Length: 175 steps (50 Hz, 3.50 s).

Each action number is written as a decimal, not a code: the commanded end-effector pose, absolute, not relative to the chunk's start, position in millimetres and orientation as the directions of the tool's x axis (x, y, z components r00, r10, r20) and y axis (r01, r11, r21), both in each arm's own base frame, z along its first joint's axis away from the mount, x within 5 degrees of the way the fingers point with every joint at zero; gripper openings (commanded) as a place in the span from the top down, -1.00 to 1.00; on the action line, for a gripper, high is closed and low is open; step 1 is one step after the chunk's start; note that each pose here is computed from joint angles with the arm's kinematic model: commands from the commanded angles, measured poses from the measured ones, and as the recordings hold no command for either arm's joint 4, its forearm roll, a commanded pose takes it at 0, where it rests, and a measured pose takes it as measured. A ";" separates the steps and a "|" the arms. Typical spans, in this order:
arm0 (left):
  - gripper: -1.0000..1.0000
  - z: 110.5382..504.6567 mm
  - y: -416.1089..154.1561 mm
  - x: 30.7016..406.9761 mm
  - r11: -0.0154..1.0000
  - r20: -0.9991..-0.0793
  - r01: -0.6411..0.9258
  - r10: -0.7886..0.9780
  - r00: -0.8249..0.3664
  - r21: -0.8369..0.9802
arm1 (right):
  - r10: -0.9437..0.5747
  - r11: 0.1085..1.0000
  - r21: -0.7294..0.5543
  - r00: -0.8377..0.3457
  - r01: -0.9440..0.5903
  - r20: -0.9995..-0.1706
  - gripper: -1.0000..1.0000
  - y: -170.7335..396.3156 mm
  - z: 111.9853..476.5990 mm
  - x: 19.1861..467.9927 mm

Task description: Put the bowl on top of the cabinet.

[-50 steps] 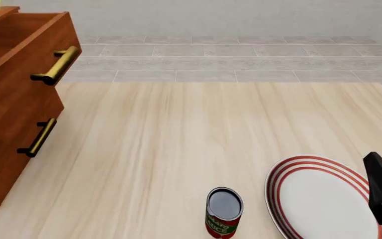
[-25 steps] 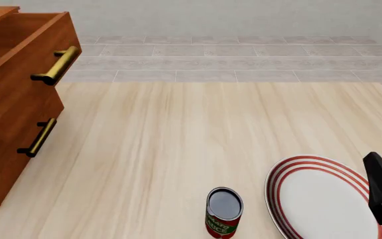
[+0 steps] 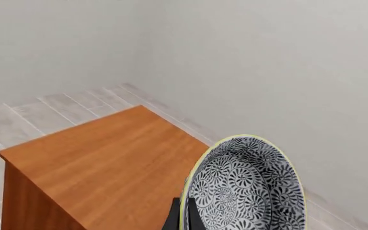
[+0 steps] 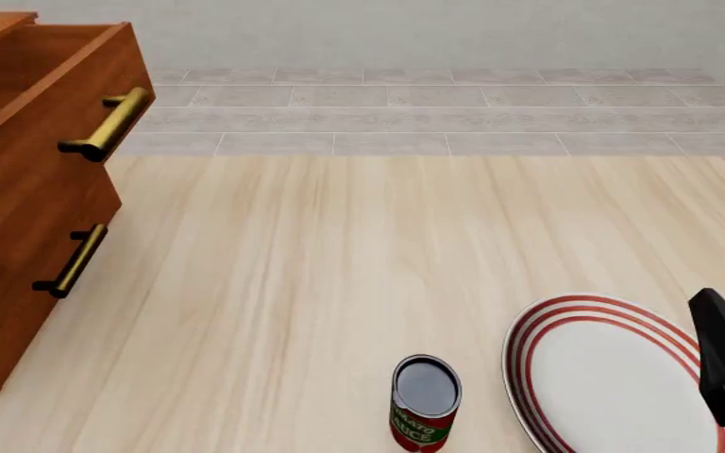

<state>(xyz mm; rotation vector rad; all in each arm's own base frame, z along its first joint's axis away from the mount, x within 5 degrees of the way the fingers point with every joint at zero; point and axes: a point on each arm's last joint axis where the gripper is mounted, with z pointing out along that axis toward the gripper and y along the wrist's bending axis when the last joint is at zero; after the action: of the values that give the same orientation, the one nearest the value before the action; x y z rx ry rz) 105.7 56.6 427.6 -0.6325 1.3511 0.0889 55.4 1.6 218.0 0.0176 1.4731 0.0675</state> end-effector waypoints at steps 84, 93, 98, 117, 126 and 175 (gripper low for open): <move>1.00 418.3 105.8 134.9 0.752 -0.926 -0.549 -0.239 0.291 -0.366 | 0.043 0.998 0.040 0.092 -0.040 -0.995 -1.00 2.0 217.7 55.4; 1.00 411.1 110.6 136.6 0.741 -0.927 -0.562 -0.241 0.289 -0.368 | 0.042 0.998 0.038 0.092 -0.040 -0.995 -1.00 2.0 217.4 55.4; 1.00 408.3 113.0 138.5 0.736 -0.926 -0.566 -0.246 0.287 -0.371 | 0.041 0.998 0.037 0.092 -0.041 -0.995 -1.00 2.1 217.4 55.5; 1.00 395.6 121.8 147.4 0.726 -0.928 -0.579 -0.261 0.268 -0.371 | 0.042 0.998 0.038 0.091 -0.042 -0.995 -1.00 2.1 217.1 55.5; 1.00 392.4 124.4 149.5 0.723 -0.929 -0.584 -0.262 0.263 -0.369 | 0.042 0.998 0.038 0.091 -0.041 -0.995 -1.00 2.1 217.3 55.5; -1.00 399.9 126.5 148.1 0.720 -0.927 -0.587 -0.248 0.282 -0.371 | 0.042 0.998 0.038 0.091 -0.045 -0.995 -1.00 2.3 217.2 55.5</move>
<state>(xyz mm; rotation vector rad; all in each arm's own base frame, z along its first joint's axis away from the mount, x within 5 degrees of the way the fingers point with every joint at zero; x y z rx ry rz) 148.8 126.1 394.9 -0.7898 1.3072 0.2551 55.5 2.2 217.1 -0.0013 1.4787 0.0634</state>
